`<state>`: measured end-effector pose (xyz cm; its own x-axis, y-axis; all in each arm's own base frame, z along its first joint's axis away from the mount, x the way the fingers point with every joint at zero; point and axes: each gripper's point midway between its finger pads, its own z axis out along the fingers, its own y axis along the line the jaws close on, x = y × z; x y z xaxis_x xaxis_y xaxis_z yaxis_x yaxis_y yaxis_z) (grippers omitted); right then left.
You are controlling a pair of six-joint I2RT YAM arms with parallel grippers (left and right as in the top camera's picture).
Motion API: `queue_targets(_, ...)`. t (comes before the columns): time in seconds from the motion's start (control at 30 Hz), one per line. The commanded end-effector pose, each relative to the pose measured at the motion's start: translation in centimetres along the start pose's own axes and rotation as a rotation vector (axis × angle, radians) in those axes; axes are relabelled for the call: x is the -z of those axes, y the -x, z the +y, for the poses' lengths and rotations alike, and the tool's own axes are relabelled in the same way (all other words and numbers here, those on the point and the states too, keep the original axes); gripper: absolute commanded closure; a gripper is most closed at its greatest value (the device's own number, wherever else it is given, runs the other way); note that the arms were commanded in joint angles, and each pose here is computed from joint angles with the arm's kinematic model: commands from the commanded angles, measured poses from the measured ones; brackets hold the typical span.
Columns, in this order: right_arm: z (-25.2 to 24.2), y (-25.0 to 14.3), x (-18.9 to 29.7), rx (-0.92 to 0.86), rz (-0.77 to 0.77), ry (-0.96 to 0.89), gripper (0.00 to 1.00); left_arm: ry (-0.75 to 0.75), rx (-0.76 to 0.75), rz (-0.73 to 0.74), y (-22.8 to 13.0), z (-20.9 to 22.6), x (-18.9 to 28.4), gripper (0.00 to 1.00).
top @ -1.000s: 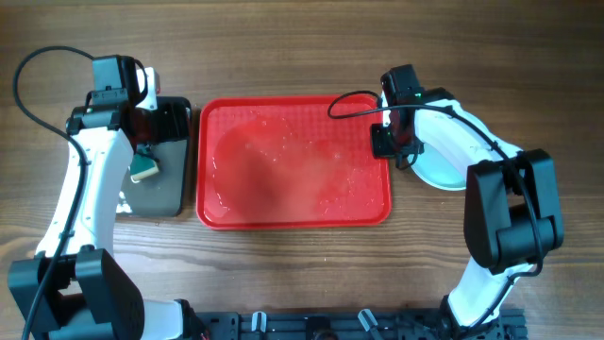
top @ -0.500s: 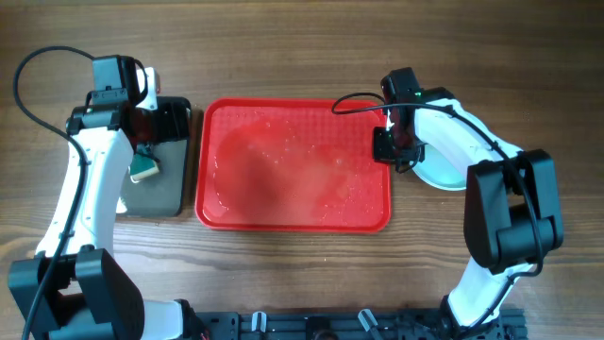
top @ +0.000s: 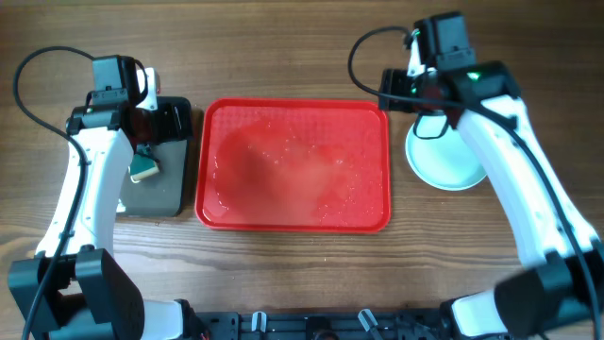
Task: Clean dirty plates on tray and stack at the side
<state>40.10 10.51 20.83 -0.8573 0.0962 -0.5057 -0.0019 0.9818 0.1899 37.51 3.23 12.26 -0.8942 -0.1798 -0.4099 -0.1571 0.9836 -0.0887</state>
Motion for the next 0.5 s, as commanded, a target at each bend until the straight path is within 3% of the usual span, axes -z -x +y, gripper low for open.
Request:
queue_targets(0.0,1.3,4.3,6.2,-0.013,-0.241,0.072,0.24,-0.017,-0.004,-0.019,0.6,-0.4,0.5,0.0)
queue_targets(0.03,1.6,5.2,7.5,-0.011,-0.295,0.089,0.0,-0.017,-0.004,-0.019,0.6,-0.4,0.5,0.0)
queue_targets(0.13,2.1,6.4,9.4,-0.008,-0.375,0.115,0.0,-0.017,-0.004,-0.019,0.6,-0.4,0.5,0.0)
queue_targets(0.47,1.8,5.7,8.2,-0.104,-0.325,0.116,0.0,-0.018,-0.005,-0.035,0.8,-0.4,1.0,0.0)
